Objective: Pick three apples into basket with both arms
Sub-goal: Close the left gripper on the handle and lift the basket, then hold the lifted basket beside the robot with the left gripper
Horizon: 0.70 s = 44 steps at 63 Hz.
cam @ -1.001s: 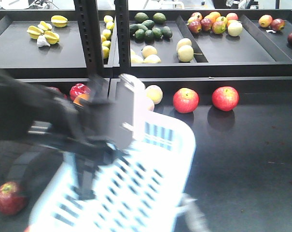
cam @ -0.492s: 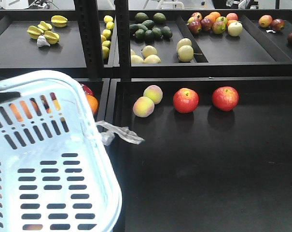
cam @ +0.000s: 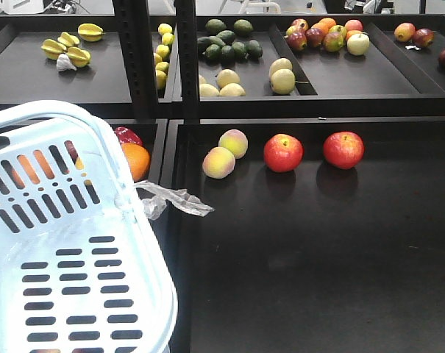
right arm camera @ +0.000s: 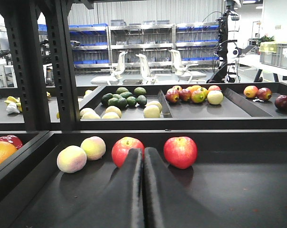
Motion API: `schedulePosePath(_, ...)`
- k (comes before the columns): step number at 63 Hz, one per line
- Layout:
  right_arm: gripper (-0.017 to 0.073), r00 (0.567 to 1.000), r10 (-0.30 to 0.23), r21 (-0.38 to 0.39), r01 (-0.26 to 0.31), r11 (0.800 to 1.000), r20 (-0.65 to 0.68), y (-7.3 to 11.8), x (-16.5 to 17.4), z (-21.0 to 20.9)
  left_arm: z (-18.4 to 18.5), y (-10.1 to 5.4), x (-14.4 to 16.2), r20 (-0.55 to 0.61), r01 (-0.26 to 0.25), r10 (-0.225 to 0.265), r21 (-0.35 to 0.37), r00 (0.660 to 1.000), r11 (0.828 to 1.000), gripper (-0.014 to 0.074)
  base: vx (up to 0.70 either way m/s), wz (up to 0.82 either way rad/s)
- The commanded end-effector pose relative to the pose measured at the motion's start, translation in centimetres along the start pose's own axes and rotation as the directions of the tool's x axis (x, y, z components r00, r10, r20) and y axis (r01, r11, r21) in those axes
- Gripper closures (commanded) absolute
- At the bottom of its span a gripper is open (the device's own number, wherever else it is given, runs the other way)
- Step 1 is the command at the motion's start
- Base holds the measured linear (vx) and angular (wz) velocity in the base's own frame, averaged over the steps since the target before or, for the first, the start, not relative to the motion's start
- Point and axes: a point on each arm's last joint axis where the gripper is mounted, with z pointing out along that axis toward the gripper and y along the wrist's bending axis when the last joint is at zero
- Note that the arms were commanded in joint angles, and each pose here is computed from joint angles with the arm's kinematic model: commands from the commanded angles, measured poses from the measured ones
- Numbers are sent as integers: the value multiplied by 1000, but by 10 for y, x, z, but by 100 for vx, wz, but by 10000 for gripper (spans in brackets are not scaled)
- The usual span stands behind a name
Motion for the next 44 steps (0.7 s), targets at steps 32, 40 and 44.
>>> schedulePosePath(32,568,998,-10,-2,10,1000,66,0,-2,0,-13,11,-8,99,25,-17,-73,995,997,600,0,0)
schedulePosePath(40,568,998,-10,-2,10,1000,66,0,-2,0,-13,11,-8,99,25,-18,-72,995,997,600,0,0)
schedulePosePath(44,568,998,-10,-2,10,1000,66,0,-2,0,-13,11,-8,99,25,-18,-72,995,997,600,0,0)
